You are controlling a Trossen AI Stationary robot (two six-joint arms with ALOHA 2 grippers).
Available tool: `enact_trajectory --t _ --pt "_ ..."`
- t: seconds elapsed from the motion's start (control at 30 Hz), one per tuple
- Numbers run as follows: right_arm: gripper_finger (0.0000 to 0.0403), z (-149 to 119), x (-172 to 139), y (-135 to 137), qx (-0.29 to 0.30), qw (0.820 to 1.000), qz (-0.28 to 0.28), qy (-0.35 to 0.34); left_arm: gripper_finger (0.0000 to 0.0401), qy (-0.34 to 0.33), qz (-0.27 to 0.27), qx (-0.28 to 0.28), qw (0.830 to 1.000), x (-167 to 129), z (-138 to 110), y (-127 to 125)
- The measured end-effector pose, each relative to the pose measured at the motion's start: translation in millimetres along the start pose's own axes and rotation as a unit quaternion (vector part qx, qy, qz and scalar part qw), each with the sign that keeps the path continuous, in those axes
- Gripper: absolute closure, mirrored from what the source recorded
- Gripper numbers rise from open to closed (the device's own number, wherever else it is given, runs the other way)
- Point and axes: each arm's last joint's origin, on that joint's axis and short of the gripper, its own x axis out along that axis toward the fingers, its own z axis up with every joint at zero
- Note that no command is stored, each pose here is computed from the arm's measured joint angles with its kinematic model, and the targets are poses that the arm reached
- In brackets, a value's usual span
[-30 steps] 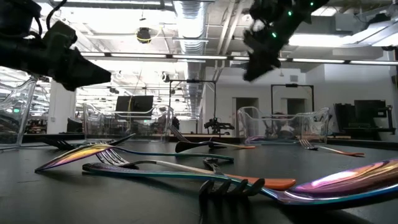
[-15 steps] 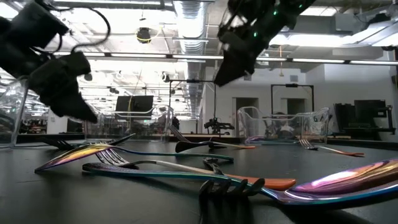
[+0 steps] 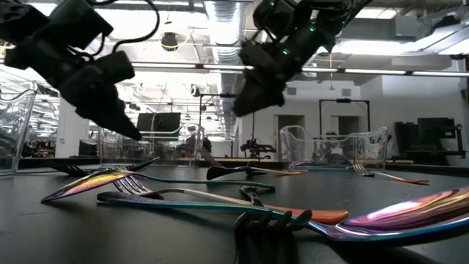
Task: Sort silverware by color (type)
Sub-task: Put the blue spoon into top right transparent bin
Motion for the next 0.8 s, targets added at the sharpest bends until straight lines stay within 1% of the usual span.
enact_trajectory --t 0.1,0.17,0.27,0.4,0.47,0.57,0.67,0.73,0.8 --pt "0.0232 -3 1 9 -0.002 1.000 0.015 0.002 0.0273 0.021 0.016 -0.001 1.000 9 1 3" --pt "0.0232 -3 1 13 -0.006 1.000 0.020 -0.001 0.0271 0.039 0.009 0.007 0.999 16 0 6" --pt "0.0232 -3 1 15 -0.008 1.000 0.022 0.001 0.0254 0.040 -0.039 0.005 0.998 27 2 8" --pt "0.0232 -5 1 15 -0.006 1.000 0.020 0.007 0.0216 0.041 -0.109 -0.006 0.993 41 3 10" --pt "0.0232 -6 1 14 -0.005 1.000 0.017 0.017 0.0196 0.048 -0.128 -0.009 0.991 46 1 11" --pt "0.0232 -7 1 14 -0.005 1.000 0.016 0.021 0.0173 0.073 -0.112 -0.009 0.991 53 -6 14" --pt "0.0232 -7 1 14 -0.006 1.000 0.016 0.022 0.0166 0.083 -0.098 -0.004 0.992 59 -10 16" --pt "0.0232 -7 1 14 -0.009 1.000 0.016 0.022 0.0172 0.085 -0.093 0.000 0.992 61 -11 17" --pt "0.0232 -7 1 14 -0.009 1.000 0.015 0.022 0.0192 0.082 -0.090 0.006 0.993 62 -11 17"
